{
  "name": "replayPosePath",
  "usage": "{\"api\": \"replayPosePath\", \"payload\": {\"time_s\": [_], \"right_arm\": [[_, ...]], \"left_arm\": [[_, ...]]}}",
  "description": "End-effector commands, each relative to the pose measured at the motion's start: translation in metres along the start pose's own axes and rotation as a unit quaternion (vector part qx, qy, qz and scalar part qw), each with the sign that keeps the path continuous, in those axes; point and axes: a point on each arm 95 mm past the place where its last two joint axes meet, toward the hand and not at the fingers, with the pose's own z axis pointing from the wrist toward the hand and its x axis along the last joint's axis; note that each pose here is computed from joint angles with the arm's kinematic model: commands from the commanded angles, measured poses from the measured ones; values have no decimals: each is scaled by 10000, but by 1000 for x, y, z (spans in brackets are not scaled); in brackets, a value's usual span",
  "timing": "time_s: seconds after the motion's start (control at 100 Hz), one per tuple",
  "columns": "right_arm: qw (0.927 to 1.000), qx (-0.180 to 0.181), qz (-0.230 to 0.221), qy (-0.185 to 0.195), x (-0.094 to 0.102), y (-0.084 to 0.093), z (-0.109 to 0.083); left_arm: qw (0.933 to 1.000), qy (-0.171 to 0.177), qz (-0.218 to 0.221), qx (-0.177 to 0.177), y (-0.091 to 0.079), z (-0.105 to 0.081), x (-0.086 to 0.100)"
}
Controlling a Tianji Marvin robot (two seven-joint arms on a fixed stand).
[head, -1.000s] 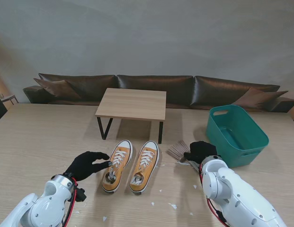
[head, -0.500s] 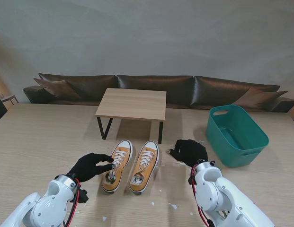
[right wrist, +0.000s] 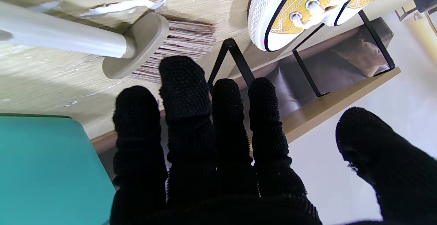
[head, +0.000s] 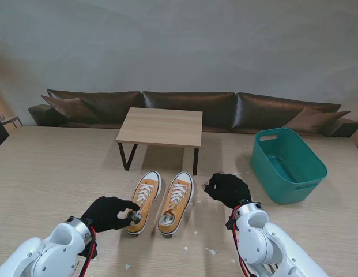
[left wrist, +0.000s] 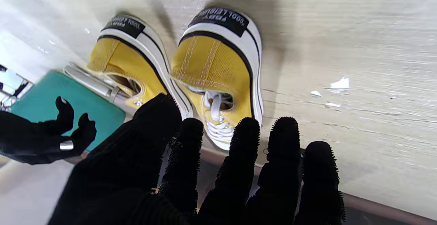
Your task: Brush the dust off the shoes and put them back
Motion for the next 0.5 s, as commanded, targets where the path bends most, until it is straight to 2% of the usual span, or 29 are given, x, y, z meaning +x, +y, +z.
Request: {"api": "replayPosePath", "payload": {"time_s": [0.0,0.26,0.49], "right_arm": [[10000,69,36,-9,1,-4,-2],[10000,58,44,-63,0,-4,-2],[9999,58,55,-65,1,-4,-2]], "left_arm": [[9998,16,28,-195,3,-4,3],[9974,-156,461,-536,12,-7,5],[9946,-272,683,-729,27,-1,7]]}}
